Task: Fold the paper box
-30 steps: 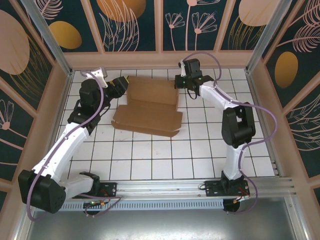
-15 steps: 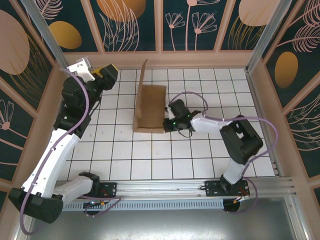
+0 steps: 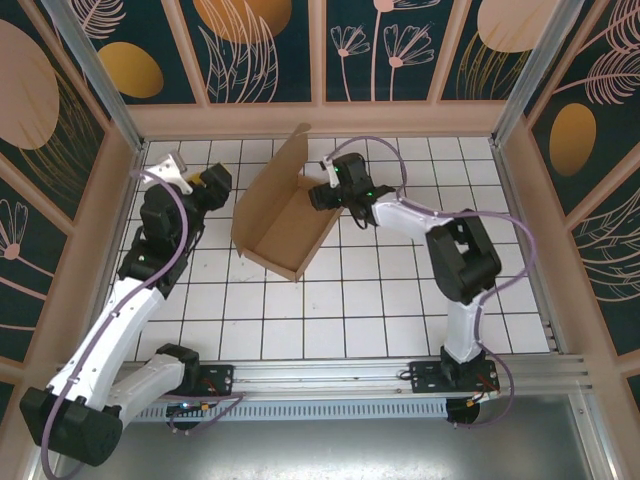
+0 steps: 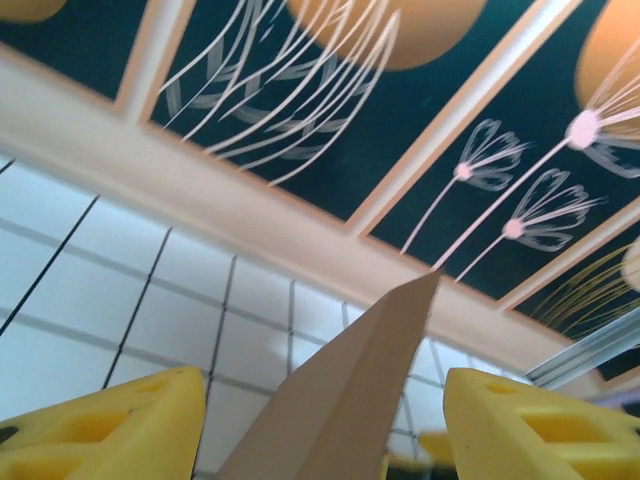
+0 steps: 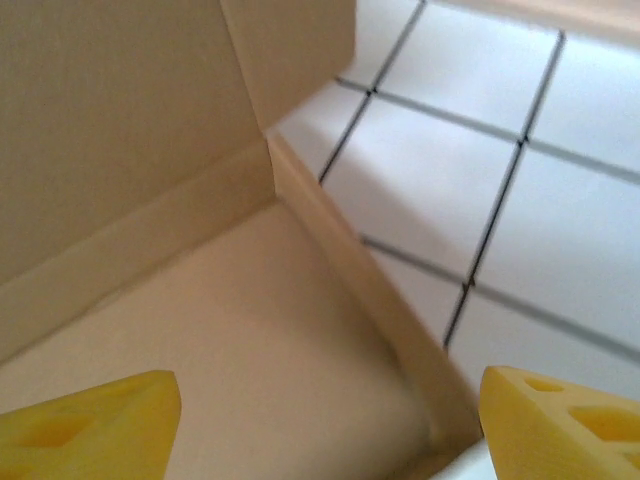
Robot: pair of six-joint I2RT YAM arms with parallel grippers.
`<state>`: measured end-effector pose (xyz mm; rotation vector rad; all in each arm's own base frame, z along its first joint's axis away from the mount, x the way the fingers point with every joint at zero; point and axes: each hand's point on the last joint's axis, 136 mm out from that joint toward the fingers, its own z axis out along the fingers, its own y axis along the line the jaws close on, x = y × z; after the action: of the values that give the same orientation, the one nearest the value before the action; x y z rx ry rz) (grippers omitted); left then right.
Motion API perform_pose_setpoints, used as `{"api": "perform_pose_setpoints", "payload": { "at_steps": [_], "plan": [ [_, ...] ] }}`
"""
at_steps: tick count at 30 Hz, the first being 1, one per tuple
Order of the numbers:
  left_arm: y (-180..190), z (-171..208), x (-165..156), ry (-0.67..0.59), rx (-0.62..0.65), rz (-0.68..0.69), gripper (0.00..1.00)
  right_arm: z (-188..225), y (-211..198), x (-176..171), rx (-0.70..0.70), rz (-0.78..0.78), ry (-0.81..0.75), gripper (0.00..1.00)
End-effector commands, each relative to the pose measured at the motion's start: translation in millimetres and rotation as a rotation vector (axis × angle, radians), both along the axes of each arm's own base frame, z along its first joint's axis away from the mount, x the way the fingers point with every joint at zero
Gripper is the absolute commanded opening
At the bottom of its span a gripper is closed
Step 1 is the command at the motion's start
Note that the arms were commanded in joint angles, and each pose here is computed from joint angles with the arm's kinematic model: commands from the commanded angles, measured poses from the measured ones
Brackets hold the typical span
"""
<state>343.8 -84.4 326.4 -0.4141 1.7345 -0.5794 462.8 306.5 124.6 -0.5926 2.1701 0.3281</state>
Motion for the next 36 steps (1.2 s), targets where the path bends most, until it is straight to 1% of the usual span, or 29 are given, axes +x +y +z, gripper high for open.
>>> {"api": "perform_pose_setpoints", "payload": {
  "at_steps": [1, 4, 7, 11, 13, 14, 17, 18, 21, 22, 26, 29, 32, 36],
  "plan": [
    [11, -22, -13, 0.033, -0.036, 0.053, 0.64, -18, 6, 28, -0.150, 0.111, -0.076, 0.78],
    [10, -44, -19, 0.064, -0.037, 0.040, 0.63, -39, 8, 45, -0.227, 0.133, -0.079, 0.77],
    [10, -58, -24, 0.091, -0.029, 0.030, 0.62, -56, 1, 59, -0.321, 0.116, -0.108, 0.76],
    [7, -69, -26, 0.106, -0.025, 0.008, 0.61, -60, 1, 75, -0.322, 0.105, -0.113, 0.71],
    [6, -72, -25, 0.109, -0.015, 0.004, 0.61, -63, 6, 76, -0.324, 0.131, -0.107, 0.65],
    [5, -72, -25, 0.108, -0.010, 0.002, 0.60, -67, 10, 74, -0.326, 0.161, -0.095, 0.61],
    [5, -72, -23, 0.107, -0.006, -0.003, 0.60, -79, 19, 65, -0.331, 0.257, -0.037, 0.52],
    [3, -73, -23, 0.107, -0.006, -0.009, 0.59, -84, 22, 62, -0.326, 0.282, -0.018, 0.46],
    [-1, -76, -21, 0.116, -0.002, -0.030, 0.59, -94, 24, 59, -0.335, 0.305, 0.020, 0.35],
    [-3, -78, -21, 0.118, -0.002, -0.037, 0.59, -98, 23, 60, -0.343, 0.299, 0.021, 0.35],
    [-6, -79, -21, 0.117, -0.001, -0.048, 0.58, -111, 6, 62, -0.414, 0.239, 0.030, 0.22],
    [-7, -76, -20, 0.113, -0.004, -0.052, 0.57, -110, -4, 61, -0.480, 0.185, 0.010, 0.17],
    [-6, -75, -20, 0.111, -0.003, -0.047, 0.57, -100, -13, 58, -0.553, 0.128, -0.039, 0.12],
    [-5, -73, -21, 0.104, -0.004, -0.042, 0.57, -88, -26, 44, -0.625, 0.074, -0.057, 0.10]
  ]
}}
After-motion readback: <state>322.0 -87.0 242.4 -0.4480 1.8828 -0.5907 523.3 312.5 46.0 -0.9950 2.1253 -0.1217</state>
